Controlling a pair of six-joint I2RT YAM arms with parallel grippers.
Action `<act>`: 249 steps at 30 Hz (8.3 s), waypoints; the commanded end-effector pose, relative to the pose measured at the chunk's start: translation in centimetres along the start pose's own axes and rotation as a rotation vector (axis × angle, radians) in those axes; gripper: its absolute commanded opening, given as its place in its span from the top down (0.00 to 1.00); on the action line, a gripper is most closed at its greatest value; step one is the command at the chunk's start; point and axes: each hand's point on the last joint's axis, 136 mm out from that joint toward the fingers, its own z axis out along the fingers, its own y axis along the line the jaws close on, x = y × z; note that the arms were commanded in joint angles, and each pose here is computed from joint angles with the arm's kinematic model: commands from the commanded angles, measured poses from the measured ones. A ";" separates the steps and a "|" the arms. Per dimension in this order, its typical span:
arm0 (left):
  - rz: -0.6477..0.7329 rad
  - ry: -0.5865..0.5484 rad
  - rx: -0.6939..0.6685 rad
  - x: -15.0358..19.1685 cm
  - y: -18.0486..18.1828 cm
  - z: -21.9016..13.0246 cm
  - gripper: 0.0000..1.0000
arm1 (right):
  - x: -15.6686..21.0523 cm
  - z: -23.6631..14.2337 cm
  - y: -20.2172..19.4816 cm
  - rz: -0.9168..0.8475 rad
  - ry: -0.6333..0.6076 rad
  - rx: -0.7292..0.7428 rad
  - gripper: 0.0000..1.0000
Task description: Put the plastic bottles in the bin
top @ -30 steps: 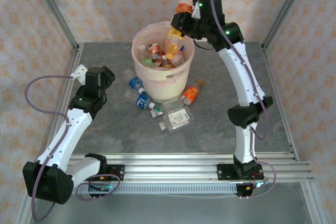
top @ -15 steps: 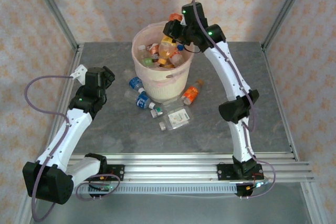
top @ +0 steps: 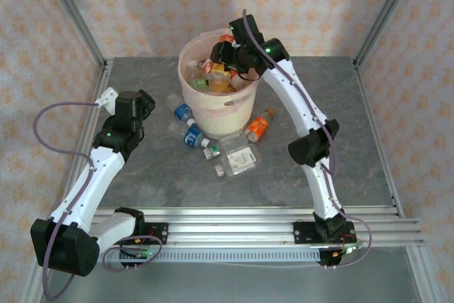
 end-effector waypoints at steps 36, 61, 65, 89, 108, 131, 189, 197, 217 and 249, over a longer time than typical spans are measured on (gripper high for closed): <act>-0.018 -0.023 -0.009 -0.7 0.4 -0.3 0.00 | -5.1 -6.9 -3.5 -0.235 -0.278 0.316 0.35; -0.002 -0.019 -0.013 -0.6 0.4 -0.2 0.00 | -4.0 -0.4 -4.7 -0.289 -0.190 0.309 0.51; 0.003 -0.010 -0.014 -0.5 0.3 -0.1 0.00 | -4.2 -1.7 -4.0 -0.284 -0.198 0.280 0.44; 0.043 0.110 0.002 1.6 -1.7 2.2 0.00 | -4.3 -13.2 -0.9 -0.285 -0.260 0.176 0.01; 0.123 0.322 -0.020 6.8 -6.0 10.4 0.00 | -0.7 -20.8 -8.4 -0.192 -0.387 0.359 0.01; 0.039 0.573 -0.008 14.2 -7.6 18.2 0.07 | 2.0 -21.0 -12.1 -0.120 -0.395 0.422 0.01; 0.084 -0.023 0.082 -8.5 -11.4 7.3 0.50 | 2.1 -20.1 -12.6 -0.119 -0.394 0.444 0.01; 0.134 -0.143 0.153 -14.0 -11.7 -0.3 0.50 | 2.5 -19.9 -13.1 -0.111 -0.402 0.450 0.01; 0.305 -0.080 0.700 -13.2 -26.8 -10.8 0.49 | 3.7 -21.2 -15.1 -0.069 -0.450 0.474 0.01; 0.890 0.187 0.690 3.6 -34.0 -2.9 0.47 | 4.2 -21.6 -16.2 -0.058 -0.457 0.515 0.01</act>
